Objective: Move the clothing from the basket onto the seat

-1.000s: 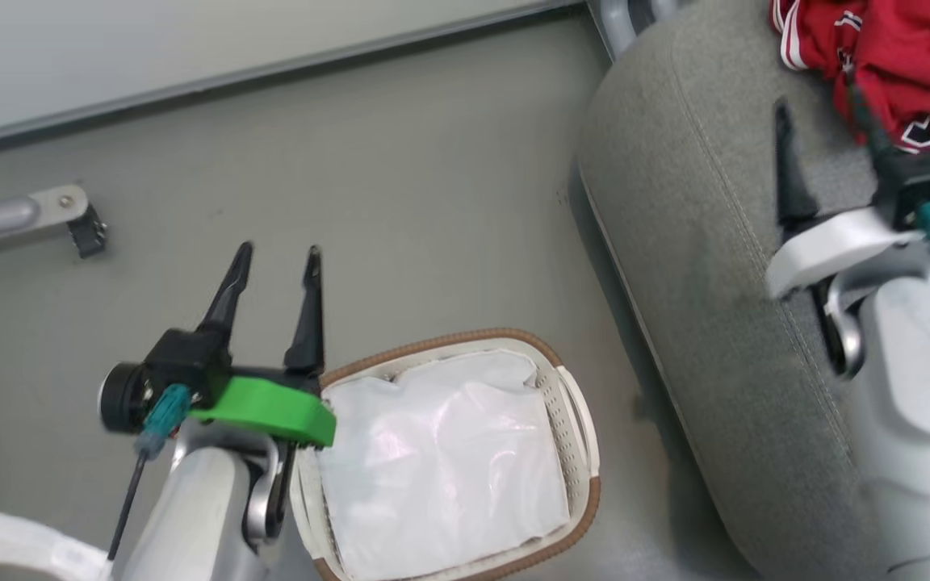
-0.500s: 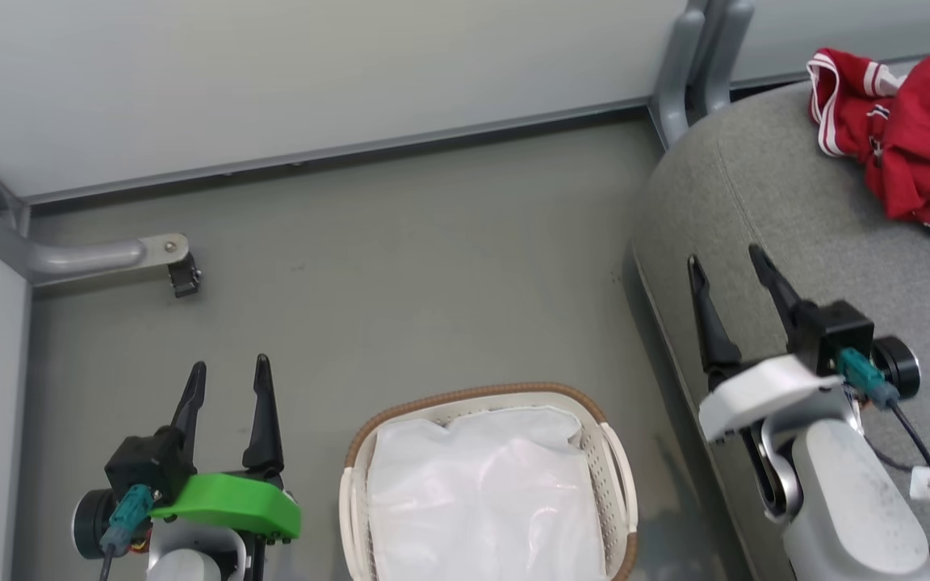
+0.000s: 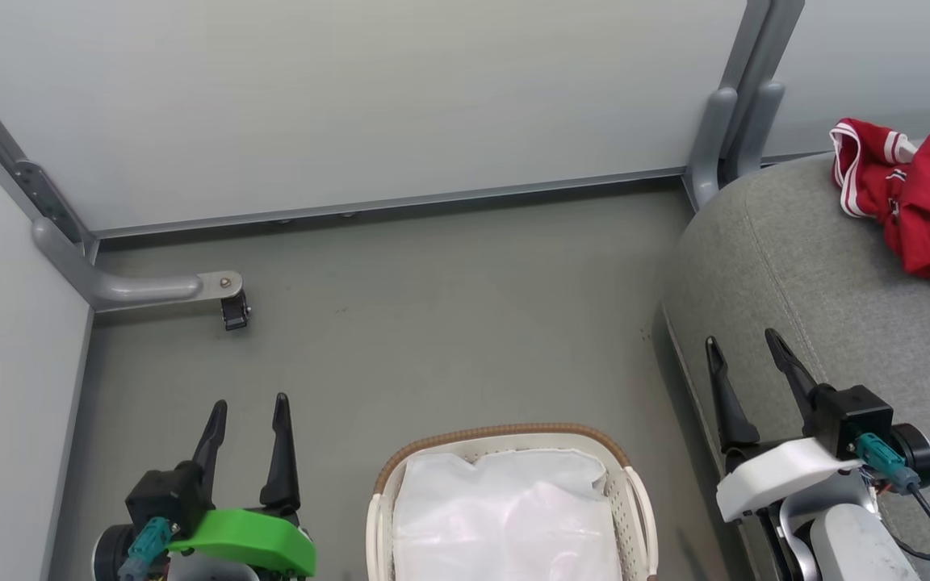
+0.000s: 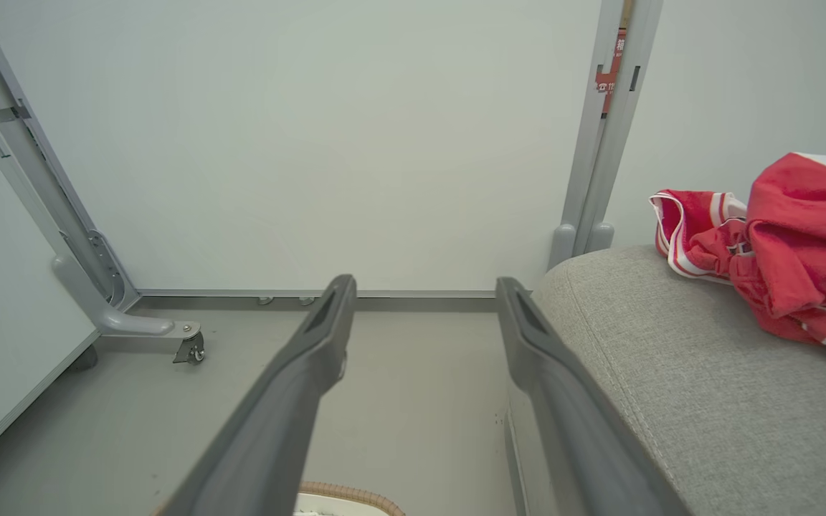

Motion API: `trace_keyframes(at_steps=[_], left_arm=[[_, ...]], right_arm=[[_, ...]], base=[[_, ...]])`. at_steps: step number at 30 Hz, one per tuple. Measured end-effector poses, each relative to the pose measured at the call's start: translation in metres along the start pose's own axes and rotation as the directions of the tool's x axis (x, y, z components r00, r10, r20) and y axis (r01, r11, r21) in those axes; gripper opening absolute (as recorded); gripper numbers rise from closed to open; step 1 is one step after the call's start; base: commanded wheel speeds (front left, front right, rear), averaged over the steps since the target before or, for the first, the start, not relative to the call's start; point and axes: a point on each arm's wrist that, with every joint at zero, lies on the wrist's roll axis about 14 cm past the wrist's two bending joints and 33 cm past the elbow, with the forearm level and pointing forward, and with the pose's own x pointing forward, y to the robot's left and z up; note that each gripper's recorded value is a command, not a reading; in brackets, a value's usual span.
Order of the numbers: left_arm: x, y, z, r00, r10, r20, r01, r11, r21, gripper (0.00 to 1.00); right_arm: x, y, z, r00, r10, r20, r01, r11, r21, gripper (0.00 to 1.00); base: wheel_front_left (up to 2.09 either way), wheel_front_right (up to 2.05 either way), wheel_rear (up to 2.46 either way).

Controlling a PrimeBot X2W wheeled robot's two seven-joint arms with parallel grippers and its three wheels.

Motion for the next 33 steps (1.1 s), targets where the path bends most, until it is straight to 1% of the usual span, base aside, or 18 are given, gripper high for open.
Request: trace_keyframes(at_steps=[9, 21, 22, 27, 33], left_arm=[[-0.002, -0.007, 0.003, 1.0, -0.015, 0.01, 0.015, 1.0, -0.013, 1.0], [-0.003, -0.005, 0.005, 1.0, -0.004, 0.017, 0.005, 1.0, -0.012, 1.0], [-0.002, -0.006, 0.006, 1.0, -0.005, 0.021, 0.006, 1.0, -0.011, 0.0], [-0.006, -0.002, -0.007, 1.0, 0.009, -0.023, -0.009, 1.0, -0.015, 0.0], [-0.006, 0.007, -0.01, 0.998, 0.047, -0.045, -0.051, 0.992, -0.113, 0.0]], right_arm=[[-0.007, -0.002, -0.001, 1.0, -0.009, -0.007, 0.008, 1.0, -0.008, 1.0], [-0.006, -0.002, -0.005, 1.0, -0.007, -0.017, 0.007, 1.0, -0.004, 1.0], [-0.006, -0.001, -0.005, 1.0, -0.006, -0.018, 0.006, 1.0, -0.003, 0.0], [-0.014, -0.001, -0.024, 0.997, -0.015, -0.078, 0.016, 1.0, 0.013, 0.0], [-0.016, -0.011, -0.029, 0.992, -0.059, -0.108, 0.072, 0.99, 0.118, 0.0]], base=[[0.0, 0.0, 0.0], [0.0, 0.0, 0.0], [0.0, 0.0, 0.0], [0.0, 0.0, 0.0], [0.0, 0.0, 0.0]])
